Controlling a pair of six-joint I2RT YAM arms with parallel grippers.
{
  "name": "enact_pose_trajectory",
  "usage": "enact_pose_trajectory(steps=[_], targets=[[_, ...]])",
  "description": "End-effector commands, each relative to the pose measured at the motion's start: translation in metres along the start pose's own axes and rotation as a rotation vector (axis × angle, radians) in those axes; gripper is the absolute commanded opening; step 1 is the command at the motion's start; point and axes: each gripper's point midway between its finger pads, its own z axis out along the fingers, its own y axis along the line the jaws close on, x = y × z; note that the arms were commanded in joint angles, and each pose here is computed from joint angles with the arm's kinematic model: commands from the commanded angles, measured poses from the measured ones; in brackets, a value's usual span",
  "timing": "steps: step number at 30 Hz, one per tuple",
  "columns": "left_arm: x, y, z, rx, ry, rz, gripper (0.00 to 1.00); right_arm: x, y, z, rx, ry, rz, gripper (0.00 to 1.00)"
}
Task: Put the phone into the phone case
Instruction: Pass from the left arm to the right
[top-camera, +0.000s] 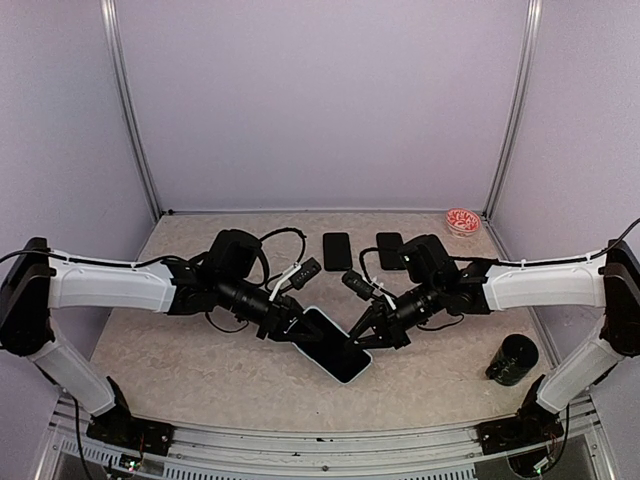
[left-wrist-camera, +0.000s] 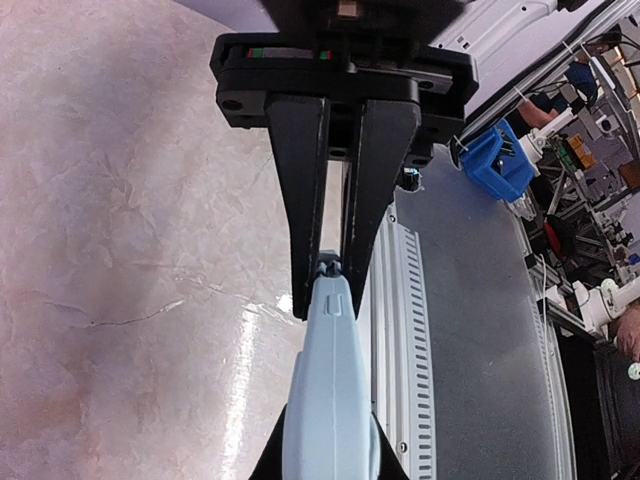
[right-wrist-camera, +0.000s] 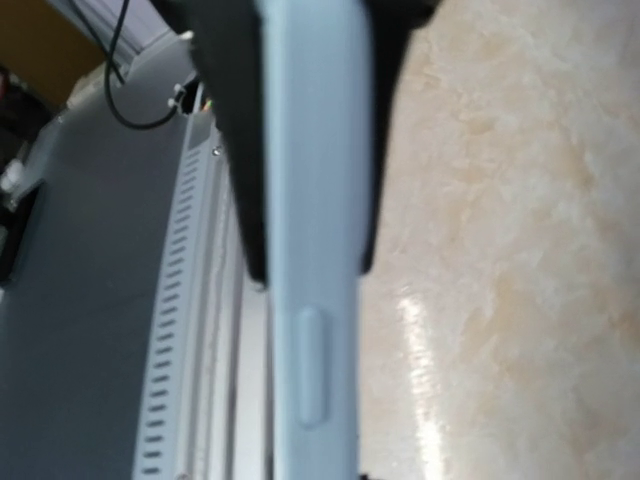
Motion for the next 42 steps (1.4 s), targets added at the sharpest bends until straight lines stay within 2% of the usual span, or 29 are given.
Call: enact_pose_trajectory(steps=[1, 7, 9, 11, 13, 15, 23, 27, 30, 37, 42], targets=[[-0.025, -0.012, -0.012, 0.000, -0.083, 0.086, 0.00, -0.002, 0.008, 0.004, -0.050, 0.012, 0.000, 0.00], [-0.030, -0.007, -0.021, -0.045, -0.129, 0.084, 0.00, -0.002, 0.019, 0.005, -0.126, 0.009, 0.004, 0.00], [-0.033, -0.005, -0.024, -0.058, -0.152, 0.075, 0.16, -0.005, 0.023, 0.003, -0.135, -0.005, -0.010, 0.00], [-0.034, -0.004, -0.026, -0.061, -0.173, 0.070, 0.38, -0.011, 0.025, 0.000, -0.120, -0.030, -0.029, 0.00], [-0.035, -0.004, -0.028, -0.058, -0.193, 0.068, 0.47, -0.020, 0.026, -0.004, -0.099, -0.063, -0.054, 0.00], [-0.036, -0.002, -0.030, -0.061, -0.216, 0.059, 0.61, -0.030, 0.026, -0.008, -0.068, -0.100, -0.073, 0.00], [-0.051, 0.011, -0.058, -0.148, -0.376, 0.006, 0.81, -0.063, 0.018, -0.024, 0.073, -0.225, -0.091, 0.00], [-0.059, 0.000, -0.078, -0.159, -0.480, 0.024, 0.94, -0.074, 0.014, -0.031, 0.119, -0.281, -0.094, 0.00], [-0.062, -0.010, -0.084, -0.141, -0.514, 0.038, 0.97, -0.081, 0.014, -0.032, 0.115, -0.318, -0.089, 0.00], [-0.058, -0.013, -0.064, -0.097, -0.490, 0.032, 0.99, -0.098, 0.020, -0.043, 0.100, -0.449, -0.063, 0.00], [-0.058, -0.010, -0.052, -0.069, -0.479, 0.018, 0.94, -0.104, 0.020, -0.049, 0.085, -0.545, -0.013, 0.00]])
